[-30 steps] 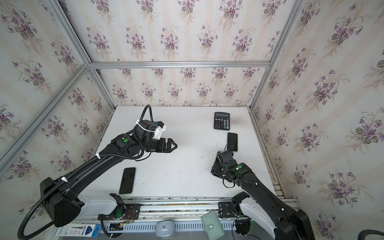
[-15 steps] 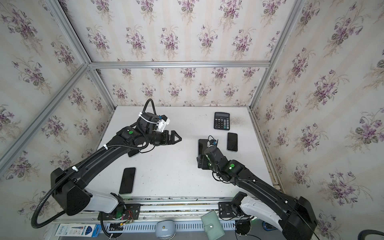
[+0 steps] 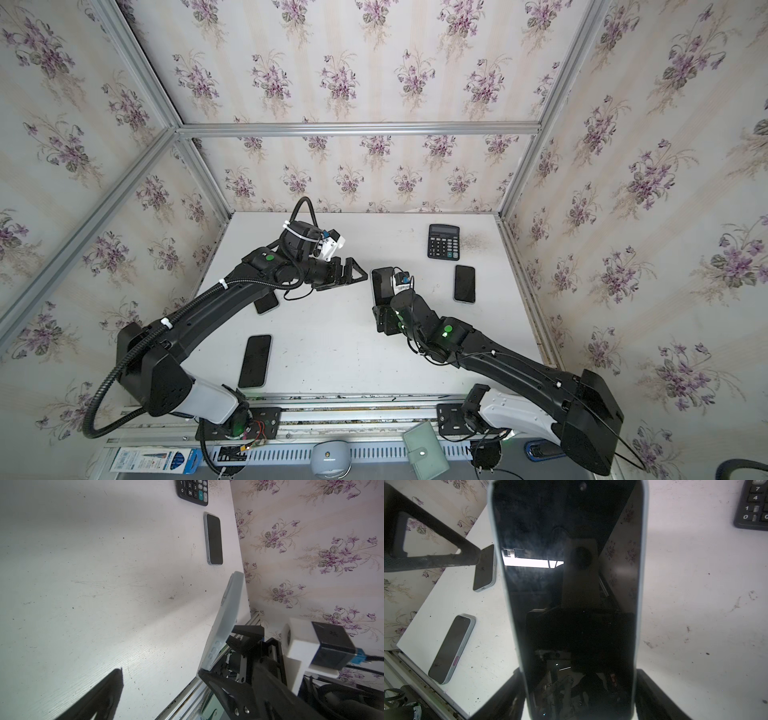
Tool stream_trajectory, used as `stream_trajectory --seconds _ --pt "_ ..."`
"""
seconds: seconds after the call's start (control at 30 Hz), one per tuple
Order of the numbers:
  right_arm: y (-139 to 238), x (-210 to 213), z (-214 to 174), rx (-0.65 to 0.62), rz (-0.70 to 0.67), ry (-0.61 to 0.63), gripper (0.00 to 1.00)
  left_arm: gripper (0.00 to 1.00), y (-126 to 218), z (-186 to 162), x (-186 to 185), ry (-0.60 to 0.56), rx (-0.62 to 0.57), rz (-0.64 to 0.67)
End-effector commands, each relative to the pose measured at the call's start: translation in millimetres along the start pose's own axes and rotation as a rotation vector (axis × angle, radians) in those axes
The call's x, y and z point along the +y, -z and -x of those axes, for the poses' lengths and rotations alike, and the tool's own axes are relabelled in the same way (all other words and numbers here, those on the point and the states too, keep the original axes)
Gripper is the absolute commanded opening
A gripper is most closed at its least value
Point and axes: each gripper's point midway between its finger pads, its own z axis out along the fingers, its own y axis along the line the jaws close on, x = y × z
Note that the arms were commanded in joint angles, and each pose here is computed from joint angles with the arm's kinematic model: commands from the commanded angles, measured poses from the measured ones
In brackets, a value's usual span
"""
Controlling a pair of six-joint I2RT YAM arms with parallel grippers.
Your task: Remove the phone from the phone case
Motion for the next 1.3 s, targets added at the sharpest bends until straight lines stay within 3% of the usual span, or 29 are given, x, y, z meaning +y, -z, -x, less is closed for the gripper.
stream_trajectory --seconds 0.0,0.6,0.83,0.9,1.07,1.2,1.27 --pt "2 14 23 -0.079 0.045 -0.003 0.3 0.97 -2 7 -12 -0.014 -0.006 -0.054" --pt "-3 28 17 -0.062 0.092 0.005 0.26 0.56 -23 7 -20 -0.02 0.06 -0.148" --pt "-5 30 13 -0.051 0.096 0.01 0.26 0.31 -28 4 -18 -0.031 0.073 -0.154" --pt "-5 32 12 -0.047 0.098 0.017 0.25 0.29 -29 3 -16 -0.034 0.077 -0.152" --pt "-5 30 10 -0.044 0.088 0.031 0.25 0.05 -30 1 -16 -0.046 0.087 -0.165" --pt "-3 29 10 -0.05 0.08 0.036 0.25 0.0 -26 5 -14 -0.041 0.076 -0.164" --pt "-2 29 12 -0.055 0.083 0.039 0.31 0.0 -22 8 -14 -0.041 0.064 -0.165"
